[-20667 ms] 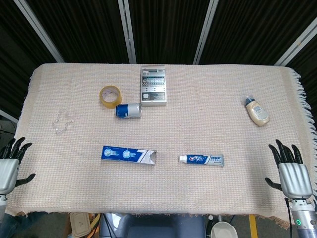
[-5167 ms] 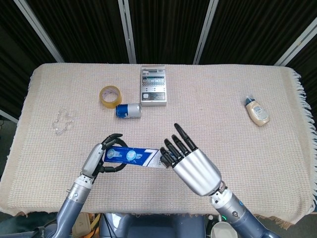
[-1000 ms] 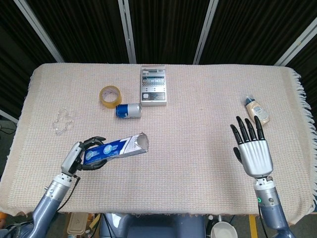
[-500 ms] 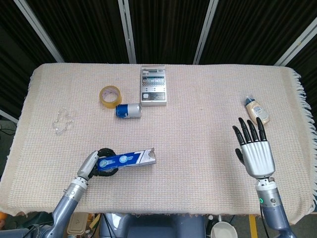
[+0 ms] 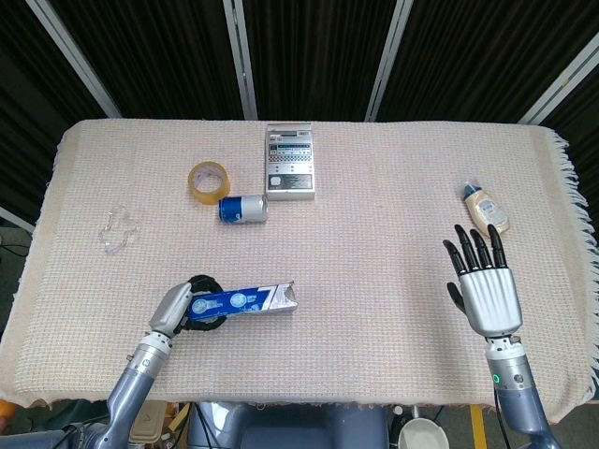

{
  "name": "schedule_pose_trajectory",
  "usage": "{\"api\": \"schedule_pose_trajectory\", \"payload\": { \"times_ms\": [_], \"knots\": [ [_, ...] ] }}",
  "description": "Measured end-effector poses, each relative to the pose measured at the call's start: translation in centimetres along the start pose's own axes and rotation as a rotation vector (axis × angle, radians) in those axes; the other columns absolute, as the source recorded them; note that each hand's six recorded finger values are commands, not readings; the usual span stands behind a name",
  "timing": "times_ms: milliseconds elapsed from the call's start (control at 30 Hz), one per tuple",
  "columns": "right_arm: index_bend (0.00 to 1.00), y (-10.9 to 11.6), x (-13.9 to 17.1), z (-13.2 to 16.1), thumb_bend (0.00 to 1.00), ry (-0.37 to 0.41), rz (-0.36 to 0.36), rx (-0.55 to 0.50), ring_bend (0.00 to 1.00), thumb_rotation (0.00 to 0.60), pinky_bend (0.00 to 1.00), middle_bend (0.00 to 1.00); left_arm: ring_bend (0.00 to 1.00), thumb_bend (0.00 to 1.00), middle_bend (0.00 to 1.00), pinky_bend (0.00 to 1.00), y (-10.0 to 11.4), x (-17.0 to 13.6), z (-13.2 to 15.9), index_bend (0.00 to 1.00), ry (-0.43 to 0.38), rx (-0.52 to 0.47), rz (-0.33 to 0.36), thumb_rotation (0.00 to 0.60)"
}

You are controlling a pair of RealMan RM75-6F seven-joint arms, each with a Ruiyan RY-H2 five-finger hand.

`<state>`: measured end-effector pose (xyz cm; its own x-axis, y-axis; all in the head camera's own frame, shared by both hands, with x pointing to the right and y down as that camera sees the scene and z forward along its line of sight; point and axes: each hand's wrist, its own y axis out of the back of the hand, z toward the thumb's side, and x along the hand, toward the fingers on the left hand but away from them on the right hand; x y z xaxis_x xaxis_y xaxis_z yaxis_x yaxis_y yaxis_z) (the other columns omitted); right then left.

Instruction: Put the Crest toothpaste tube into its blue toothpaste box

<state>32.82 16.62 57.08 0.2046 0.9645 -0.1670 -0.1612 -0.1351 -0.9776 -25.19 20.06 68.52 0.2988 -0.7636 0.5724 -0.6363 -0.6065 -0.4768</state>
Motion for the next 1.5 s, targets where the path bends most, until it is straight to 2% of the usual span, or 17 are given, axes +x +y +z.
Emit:
{"api": "schedule_pose_trajectory", "payload": {
  "times_ms": [200,300,700,733,833,900,1000,1100,1400,1500],
  "knots": [
    [0.24,-0.4,0.1,0.1,0.24,0.001,0.002,-0.014,0.16,0.6,0.0,0.13,0.21,0.37,0.51,0.27,1.2,0.0,0.9,0.49,-0.003,0.185,0.08,0.6],
    [0.24,-0.6,0.2,0.2,0.24,0.003,0.004,-0.017,0.16,0.6,0.0,0.13,0.21,0.37,0.51,0.27,1.8,0.0,1.2,0.49,0.003,0.227,0.115,0.6],
    [0.25,-1.2,0.6,-0.4,0.24,-0.009,0.018,-0.014,0.16,0.6,0.0,0.13,0.18,0.36,0.45,0.26,0.9,0.6,0.2,0.48,0.032,0.243,0.09,0.6],
    [0.25,-1.3,0.6,-0.4,0.24,-0.008,0.02,-0.014,0.16,0.6,0.0,0.13,0.17,0.36,0.43,0.26,0.8,0.6,0.2,0.47,0.032,0.242,0.087,0.6],
    [0.25,-1.6,0.7,-0.4,0.24,-0.005,0.024,-0.007,0.16,0.6,0.0,0.13,0.11,0.28,0.29,0.22,0.7,0.7,0.2,0.39,0.027,0.247,0.083,0.6],
    [0.25,-1.7,0.8,-0.4,0.24,-0.008,0.024,-0.015,0.16,0.6,0.0,0.13,0.05,0.17,0.18,0.19,0.7,0.7,0.4,0.32,0.017,0.252,0.079,0.6],
    [0.25,-1.8,0.8,-0.4,0.24,-0.009,0.02,-0.018,0.16,0.6,0.0,0.13,0.02,0.1,0.12,0.19,1.0,0.6,0.7,0.29,-0.003,0.259,0.075,0.6],
    [0.25,-1.6,0.7,-0.4,0.24,-0.01,0.015,-0.02,0.16,0.6,0.0,0.13,0.0,0.08,0.08,0.18,1.5,0.5,1.1,0.26,-0.021,0.274,0.083,0.6],
    [0.25,-1.7,0.8,-0.3,0.24,-0.014,0.024,-0.018,0.16,0.6,0.0,0.13,0.0,0.07,0.07,0.17,2.3,-0.2,0.6,0.22,0.017,0.355,0.068,0.6],
    [0.25,-1.6,0.7,-0.5,0.24,-0.018,0.015,-0.016,0.16,0.6,0.0,0.13,0.0,0.07,0.08,0.17,3.0,-0.4,0.6,0.22,0.021,0.384,0.09,0.6]
  ]
}}
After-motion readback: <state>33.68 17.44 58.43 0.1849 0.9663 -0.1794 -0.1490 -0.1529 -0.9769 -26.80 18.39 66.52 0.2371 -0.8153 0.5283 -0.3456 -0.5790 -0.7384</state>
